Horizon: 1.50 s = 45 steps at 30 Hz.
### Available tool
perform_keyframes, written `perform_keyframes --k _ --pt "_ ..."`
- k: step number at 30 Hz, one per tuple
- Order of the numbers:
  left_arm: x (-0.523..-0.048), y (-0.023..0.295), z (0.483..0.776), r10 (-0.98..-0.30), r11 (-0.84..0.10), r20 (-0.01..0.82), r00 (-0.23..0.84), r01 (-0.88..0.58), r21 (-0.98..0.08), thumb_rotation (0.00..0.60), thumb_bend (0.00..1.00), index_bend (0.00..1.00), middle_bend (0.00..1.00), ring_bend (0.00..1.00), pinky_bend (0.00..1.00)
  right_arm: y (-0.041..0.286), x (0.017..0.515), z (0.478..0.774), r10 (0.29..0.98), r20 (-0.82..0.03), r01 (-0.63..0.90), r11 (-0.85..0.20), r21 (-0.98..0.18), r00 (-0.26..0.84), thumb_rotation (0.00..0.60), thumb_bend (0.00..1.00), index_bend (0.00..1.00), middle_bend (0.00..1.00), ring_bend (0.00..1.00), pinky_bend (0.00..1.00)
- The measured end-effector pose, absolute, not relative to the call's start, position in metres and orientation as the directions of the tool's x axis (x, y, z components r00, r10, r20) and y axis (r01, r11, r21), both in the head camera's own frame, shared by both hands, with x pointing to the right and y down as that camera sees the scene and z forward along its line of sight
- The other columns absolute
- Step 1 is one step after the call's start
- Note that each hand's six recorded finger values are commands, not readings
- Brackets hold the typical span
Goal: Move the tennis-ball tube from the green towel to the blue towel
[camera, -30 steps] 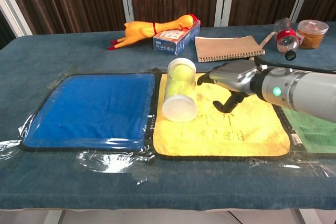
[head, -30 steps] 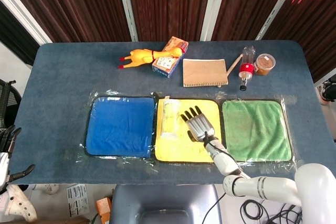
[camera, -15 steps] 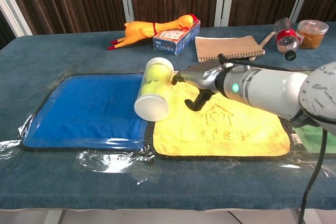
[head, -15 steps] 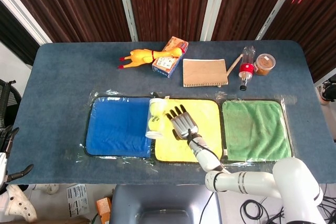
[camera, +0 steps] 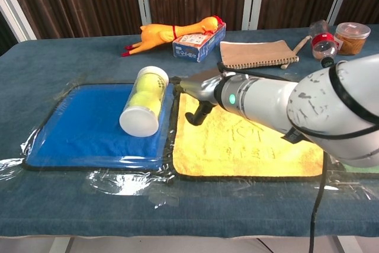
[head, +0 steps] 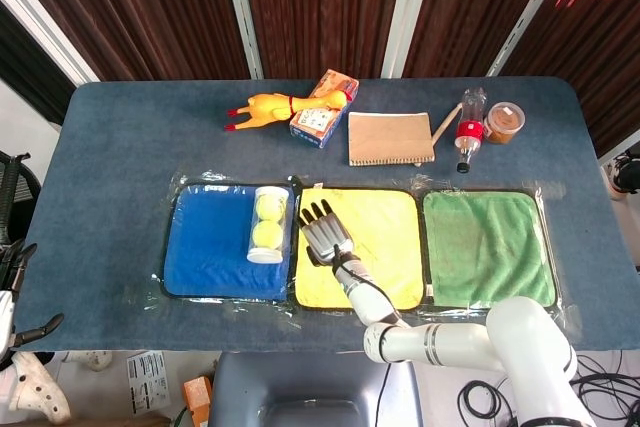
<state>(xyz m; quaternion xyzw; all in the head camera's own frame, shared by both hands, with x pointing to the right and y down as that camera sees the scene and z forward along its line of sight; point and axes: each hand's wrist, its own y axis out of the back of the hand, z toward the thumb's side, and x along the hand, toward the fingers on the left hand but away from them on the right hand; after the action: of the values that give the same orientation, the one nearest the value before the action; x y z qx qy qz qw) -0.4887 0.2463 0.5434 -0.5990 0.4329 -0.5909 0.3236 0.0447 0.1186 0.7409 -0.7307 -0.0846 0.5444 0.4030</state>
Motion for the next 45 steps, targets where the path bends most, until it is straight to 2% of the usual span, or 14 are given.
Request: perform_keyframes --k 16,25,40,42,45 --pt "-0.488 0.248 0.543 -0.903 -0.411 0.423 -0.074 -0.133 -0.902 0.600 0.06 0.00 0.00 0.01 0.10 0.121 0.017 0.731 0.567 -0.705 -0.296 -0.649 -0.701 0.425 0.475 0.52 0.09 0.09 0.00 0.03" --pt "-0.488 0.250 0.543 -0.904 -0.410 0.421 -0.076 -0.126 -0.903 0.600 0.06 0.00 0.00 0.01 0.10 0.117 0.008 0.738 0.573 -0.707 -0.279 -0.660 -0.698 0.414 0.475 0.52 0.08 0.09 0.00 0.03" --pt "-0.486 0.249 0.545 -0.902 -0.416 0.426 -0.072 -0.120 -0.901 0.600 0.06 0.00 0.00 0.01 0.10 0.117 0.039 0.726 0.573 -0.701 -0.255 -0.667 -0.700 0.425 0.477 0.52 0.06 0.12 0.01 0.03" --pt "-0.485 0.249 0.545 -0.903 -0.415 0.425 -0.070 -0.122 -0.902 0.600 0.06 0.00 0.00 0.01 0.10 0.117 0.048 0.725 0.573 -0.701 -0.257 -0.666 -0.700 0.424 0.476 0.48 0.04 0.11 0.01 0.03" --pt "-0.484 0.249 0.543 -0.906 -0.410 0.420 -0.061 -0.125 -0.903 0.600 0.05 0.00 0.00 0.01 0.10 0.120 0.074 0.722 0.589 -0.694 -0.287 -0.639 -0.714 0.414 0.483 0.34 0.00 0.03 0.00 0.02"
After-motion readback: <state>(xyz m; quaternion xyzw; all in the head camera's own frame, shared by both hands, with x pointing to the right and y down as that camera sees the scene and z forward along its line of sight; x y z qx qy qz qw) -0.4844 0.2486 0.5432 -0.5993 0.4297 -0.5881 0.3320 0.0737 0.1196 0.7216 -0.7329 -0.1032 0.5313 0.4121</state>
